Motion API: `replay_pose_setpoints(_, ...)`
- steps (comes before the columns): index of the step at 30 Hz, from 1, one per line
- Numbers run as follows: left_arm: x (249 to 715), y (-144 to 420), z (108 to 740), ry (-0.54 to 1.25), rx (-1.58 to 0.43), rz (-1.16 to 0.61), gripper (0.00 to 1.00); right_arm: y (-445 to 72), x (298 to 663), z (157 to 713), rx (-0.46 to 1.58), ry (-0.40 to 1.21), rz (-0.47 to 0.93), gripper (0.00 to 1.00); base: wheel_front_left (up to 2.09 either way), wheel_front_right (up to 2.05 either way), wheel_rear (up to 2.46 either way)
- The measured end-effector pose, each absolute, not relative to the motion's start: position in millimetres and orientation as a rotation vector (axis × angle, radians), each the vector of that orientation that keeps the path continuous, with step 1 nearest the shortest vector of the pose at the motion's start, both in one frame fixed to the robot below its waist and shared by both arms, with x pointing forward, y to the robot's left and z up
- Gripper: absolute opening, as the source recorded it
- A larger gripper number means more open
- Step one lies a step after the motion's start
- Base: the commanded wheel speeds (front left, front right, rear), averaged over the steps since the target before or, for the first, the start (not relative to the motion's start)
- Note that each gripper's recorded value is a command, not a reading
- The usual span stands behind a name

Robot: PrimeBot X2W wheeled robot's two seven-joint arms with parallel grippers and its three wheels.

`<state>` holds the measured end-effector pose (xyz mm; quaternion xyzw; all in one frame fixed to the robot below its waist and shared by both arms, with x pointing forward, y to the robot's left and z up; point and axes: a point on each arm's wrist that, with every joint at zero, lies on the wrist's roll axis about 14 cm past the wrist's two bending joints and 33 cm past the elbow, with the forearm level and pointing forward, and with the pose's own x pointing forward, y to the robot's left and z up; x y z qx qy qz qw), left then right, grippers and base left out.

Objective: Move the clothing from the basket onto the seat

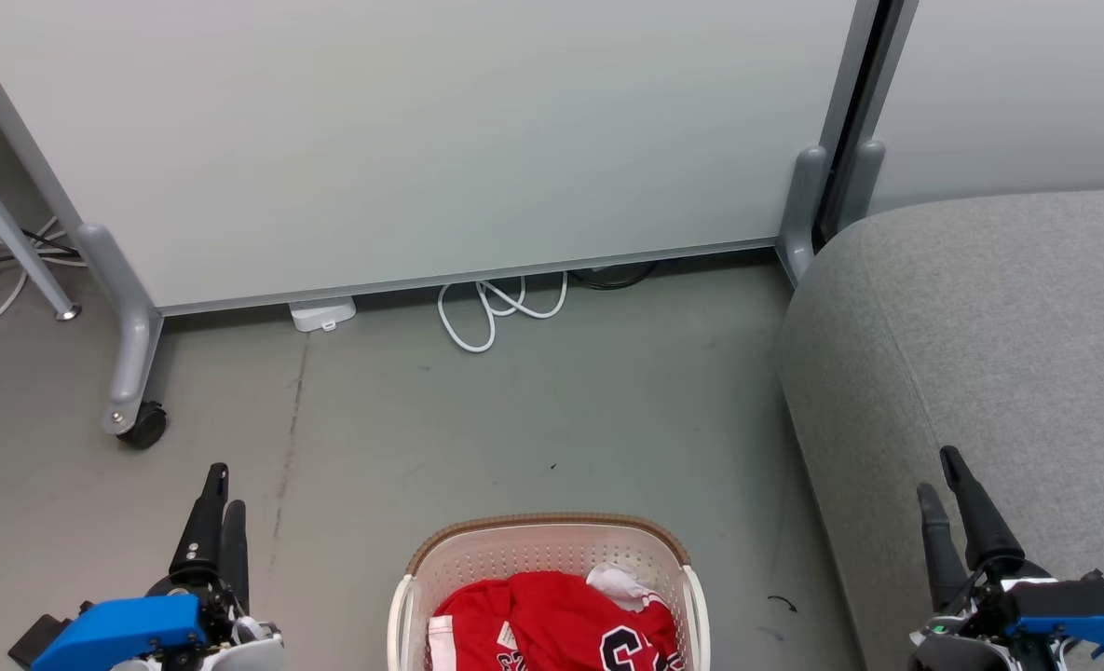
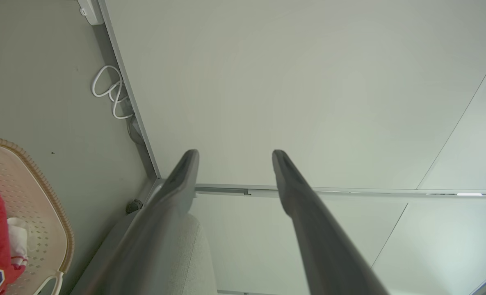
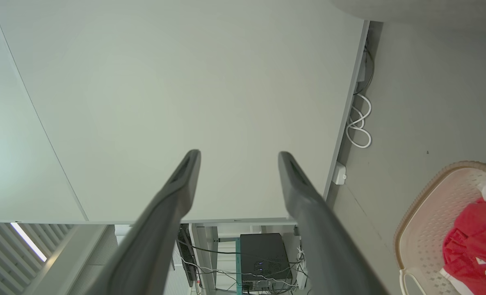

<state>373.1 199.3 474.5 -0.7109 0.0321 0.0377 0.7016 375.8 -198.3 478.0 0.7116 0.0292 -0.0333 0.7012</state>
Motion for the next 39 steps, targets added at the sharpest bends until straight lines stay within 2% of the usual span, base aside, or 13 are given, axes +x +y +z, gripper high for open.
replay_pose_setpoints(14,376,198,483,0.040,-1.440,0.082,1.00,-195,379,483,1.443,0.044,-0.075,1.00,0.00,0.00,0.00)
replay_pose_setpoints(39,384,172,501,0.036,-0.912,-0.002,1.00,-175,387,500,0.998,0.022,0.006,1.00,0.00,0.00,0.00)
